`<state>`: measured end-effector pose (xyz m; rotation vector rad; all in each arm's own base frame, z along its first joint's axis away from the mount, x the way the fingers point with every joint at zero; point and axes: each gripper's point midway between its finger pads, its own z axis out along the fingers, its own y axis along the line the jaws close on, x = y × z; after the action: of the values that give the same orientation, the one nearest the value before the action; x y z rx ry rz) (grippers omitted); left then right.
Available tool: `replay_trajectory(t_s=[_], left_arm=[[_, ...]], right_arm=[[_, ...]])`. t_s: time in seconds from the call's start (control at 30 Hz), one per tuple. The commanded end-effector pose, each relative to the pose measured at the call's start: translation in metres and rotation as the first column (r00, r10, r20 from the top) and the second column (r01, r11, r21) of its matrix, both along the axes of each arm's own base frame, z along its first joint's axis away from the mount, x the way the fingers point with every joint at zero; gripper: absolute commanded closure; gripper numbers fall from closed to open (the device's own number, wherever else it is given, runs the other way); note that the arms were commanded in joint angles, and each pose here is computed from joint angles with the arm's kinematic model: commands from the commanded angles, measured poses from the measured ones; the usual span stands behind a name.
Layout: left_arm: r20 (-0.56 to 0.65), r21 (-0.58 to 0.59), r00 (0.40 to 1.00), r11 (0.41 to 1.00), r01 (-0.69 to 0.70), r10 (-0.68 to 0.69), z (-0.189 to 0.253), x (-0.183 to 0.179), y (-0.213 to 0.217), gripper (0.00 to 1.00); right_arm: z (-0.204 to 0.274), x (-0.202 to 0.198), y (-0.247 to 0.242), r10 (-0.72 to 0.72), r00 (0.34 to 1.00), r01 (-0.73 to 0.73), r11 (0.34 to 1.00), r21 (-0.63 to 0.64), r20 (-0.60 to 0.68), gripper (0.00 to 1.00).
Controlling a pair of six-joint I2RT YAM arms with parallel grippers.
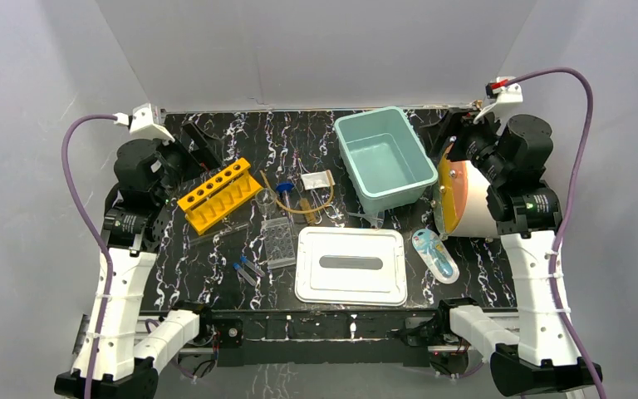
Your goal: Organize the chemistry lab equipment
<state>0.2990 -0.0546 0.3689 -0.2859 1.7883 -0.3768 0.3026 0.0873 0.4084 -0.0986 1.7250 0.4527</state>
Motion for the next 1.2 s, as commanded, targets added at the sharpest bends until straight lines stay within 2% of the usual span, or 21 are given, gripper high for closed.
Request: replay_trajectory(t_s=[0.0,0.2,0.43,0.57,0.7,0.93,1.17], left_arm=[[0.063,-0.031,0.998,0.999,0.021,-0.019,0.014,-0.001,-0.006,0.02],[0.055,-0.107,0.994,0.990,0.097,-0.092,0.001,-0.005,-0.023,0.02],[0.054,-0.177,0.982,0.967,0.186,-0.179,-0.024,-0.017,-0.041,0.02],[-0.052,-0.237,0.988,0.963,0.130,-0.146,-0.050,-0.017,-0.040,0.02],[-0.146,-0.262,0.985,0.964,0.051,-0.092,-0.077,-0.024,-0.033,0.02],[-0.270,-0.277,0.957,0.960,0.032,-0.110,-0.110,-0.044,-0.035,0.02],[-0.373,-0.280,0.926,0.959,-0.051,-0.060,-0.141,-0.055,-0.028,0.02]], right_arm=[[0.026,-0.005,0.025,0.147,0.983,-0.144,0.989,-0.033,0.106,0.15],[0.017,-0.007,0.072,0.311,0.949,-0.309,0.950,-0.044,0.048,0.17],[-0.012,-0.012,0.149,0.396,0.918,-0.397,0.913,-0.097,-0.024,0.19],[-0.031,-0.018,0.188,0.403,0.914,-0.406,0.903,-0.139,-0.053,0.19],[-0.062,-0.025,0.218,0.394,0.909,-0.413,0.897,-0.158,-0.137,0.19],[-0.134,-0.051,0.249,0.408,0.846,-0.490,0.848,-0.200,-0.342,0.24],[-0.184,-0.067,0.281,0.404,0.803,-0.532,0.818,-0.219,-0.439,0.26]])
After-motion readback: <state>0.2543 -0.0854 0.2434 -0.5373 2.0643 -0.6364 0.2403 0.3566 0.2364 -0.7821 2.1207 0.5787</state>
